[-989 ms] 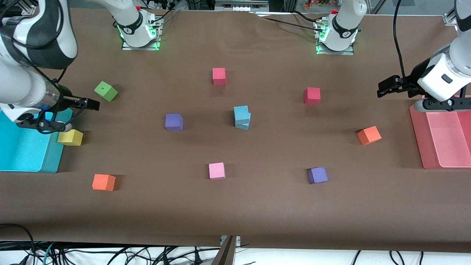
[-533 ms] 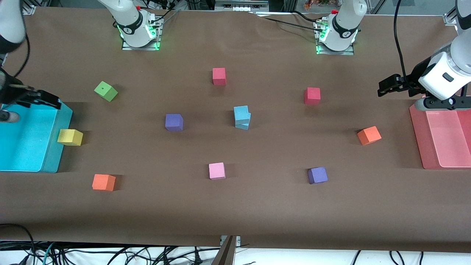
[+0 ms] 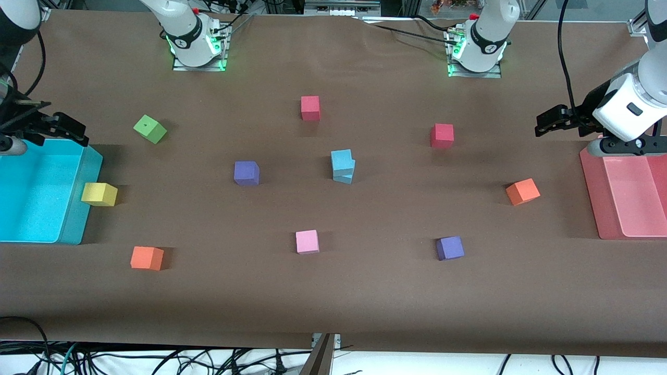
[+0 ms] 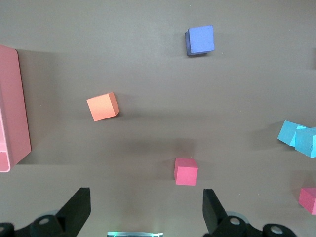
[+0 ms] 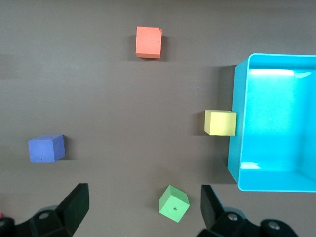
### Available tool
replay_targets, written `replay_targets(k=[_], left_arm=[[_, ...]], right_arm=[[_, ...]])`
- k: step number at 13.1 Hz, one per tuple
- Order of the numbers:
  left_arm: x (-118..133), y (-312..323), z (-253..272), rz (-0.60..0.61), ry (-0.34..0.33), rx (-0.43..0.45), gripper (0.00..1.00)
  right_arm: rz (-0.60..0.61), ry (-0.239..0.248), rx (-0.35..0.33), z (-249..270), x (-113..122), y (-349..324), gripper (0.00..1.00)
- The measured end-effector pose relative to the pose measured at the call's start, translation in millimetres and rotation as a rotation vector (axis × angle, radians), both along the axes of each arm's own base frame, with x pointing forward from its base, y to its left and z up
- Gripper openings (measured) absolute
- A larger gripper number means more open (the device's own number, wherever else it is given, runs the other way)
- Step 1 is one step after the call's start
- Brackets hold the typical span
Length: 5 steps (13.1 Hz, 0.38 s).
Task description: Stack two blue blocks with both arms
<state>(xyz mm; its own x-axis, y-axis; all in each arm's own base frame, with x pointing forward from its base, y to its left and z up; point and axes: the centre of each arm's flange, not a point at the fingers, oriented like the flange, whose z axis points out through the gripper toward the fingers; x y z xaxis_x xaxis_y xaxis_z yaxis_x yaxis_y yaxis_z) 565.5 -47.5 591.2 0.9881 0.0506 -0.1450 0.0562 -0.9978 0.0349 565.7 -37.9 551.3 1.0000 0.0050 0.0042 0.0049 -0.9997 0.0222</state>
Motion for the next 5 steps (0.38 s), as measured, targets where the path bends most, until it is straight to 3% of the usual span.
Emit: replay_targets(k=[5], left_arm=[[-0.1,0.0,-0.1,0.000,0.001,0.000,1.00]], right_arm=[[0.004,0.005,0.001,-5.0,0.2,2.4,1.00]])
